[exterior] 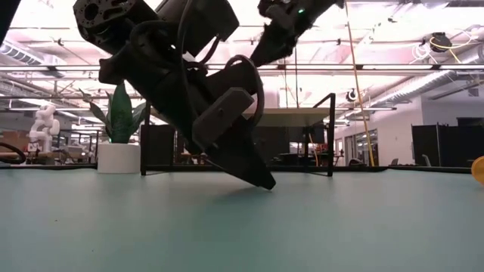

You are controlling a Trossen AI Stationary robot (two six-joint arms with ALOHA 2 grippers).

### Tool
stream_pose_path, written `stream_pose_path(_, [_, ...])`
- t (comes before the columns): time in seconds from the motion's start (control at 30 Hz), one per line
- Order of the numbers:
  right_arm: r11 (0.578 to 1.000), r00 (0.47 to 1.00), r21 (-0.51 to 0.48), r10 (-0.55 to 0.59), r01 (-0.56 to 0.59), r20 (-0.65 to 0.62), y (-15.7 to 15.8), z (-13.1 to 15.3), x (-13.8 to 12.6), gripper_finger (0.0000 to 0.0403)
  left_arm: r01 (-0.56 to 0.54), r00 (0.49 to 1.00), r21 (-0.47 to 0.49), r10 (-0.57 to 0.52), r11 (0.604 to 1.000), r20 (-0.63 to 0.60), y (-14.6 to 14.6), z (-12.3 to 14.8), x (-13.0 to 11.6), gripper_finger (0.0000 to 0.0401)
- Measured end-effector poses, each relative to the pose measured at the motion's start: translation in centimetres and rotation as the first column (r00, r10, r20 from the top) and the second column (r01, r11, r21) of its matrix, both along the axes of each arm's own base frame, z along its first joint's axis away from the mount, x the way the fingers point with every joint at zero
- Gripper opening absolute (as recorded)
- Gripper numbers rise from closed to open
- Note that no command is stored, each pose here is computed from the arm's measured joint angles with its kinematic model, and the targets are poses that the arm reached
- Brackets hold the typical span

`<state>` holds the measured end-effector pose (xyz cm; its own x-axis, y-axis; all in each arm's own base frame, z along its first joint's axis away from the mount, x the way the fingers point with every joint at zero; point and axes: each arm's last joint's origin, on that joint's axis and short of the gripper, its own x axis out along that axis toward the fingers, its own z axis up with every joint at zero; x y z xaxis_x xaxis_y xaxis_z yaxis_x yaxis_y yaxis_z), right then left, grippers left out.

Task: Pick and place medicine bottles onto shelf by color
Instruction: Put the orange pill bottle on the shelf

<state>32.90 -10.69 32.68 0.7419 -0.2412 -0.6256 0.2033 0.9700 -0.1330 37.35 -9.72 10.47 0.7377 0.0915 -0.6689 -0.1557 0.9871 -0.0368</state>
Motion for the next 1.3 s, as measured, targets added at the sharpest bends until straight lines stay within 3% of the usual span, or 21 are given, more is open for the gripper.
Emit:
stream_pose_path(0.17, [0.998, 0.989, -0.056, 0.031, -0.023, 0.147, 1.5, 0.4, -2.7, 0.0229, -0.022, 1.000, -0.001, 0.022, 1.000, 0.007, -0.4, 0.0, -0.1, 0.0225])
stream_pose_path(0.47, [0.999, 0.983, -0.030, 0.030, -0.025, 0.182, 3.1, -1.3, -6.2, 0.0232, -0.056, 0.998, -0.042, 0.057, 0.998, 0.036, -0.5, 0.2, 0.0, 0.0225])
stream_pose_path(0.67, [0.982, 0.961, -0.010, 0.186, -0.188, 0.203, 6.1, -1.9, -7.1, 0.0232, -0.042, 0.995, -0.044, 0.046, 0.998, 0.091, -0.5, 0.6, 0.4, 0.0225])
stream_pose_path(0.9, [0.946, 0.937, -0.026, 0.325, -0.324, 0.126, 9.1, -2.6, -7.7, 0.0233, -0.039, 0.994, -0.045, 0.044, 0.998, 0.102, -0.5, 0.7, 0.5, 0.0225])
stream_pose_path(1.07, [0.920, 0.919, 0.034, 0.389, -0.391, 0.054, 11.2, -3.3, -8.0, 0.0233, -0.042, 0.993, -0.050, 0.047, 0.998, 0.108, -0.5, 0.8, 0.5, 0.0225])
stream_pose_path(1.3, [0.889, 0.909, 0.192, 0.416, -0.415, 0.038, 15.0, -3.7, -8.7, 0.0221, -0.043, 0.988, -0.074, 0.053, 0.996, 0.142, -0.8, 1.0, 0.6, 0.0225])
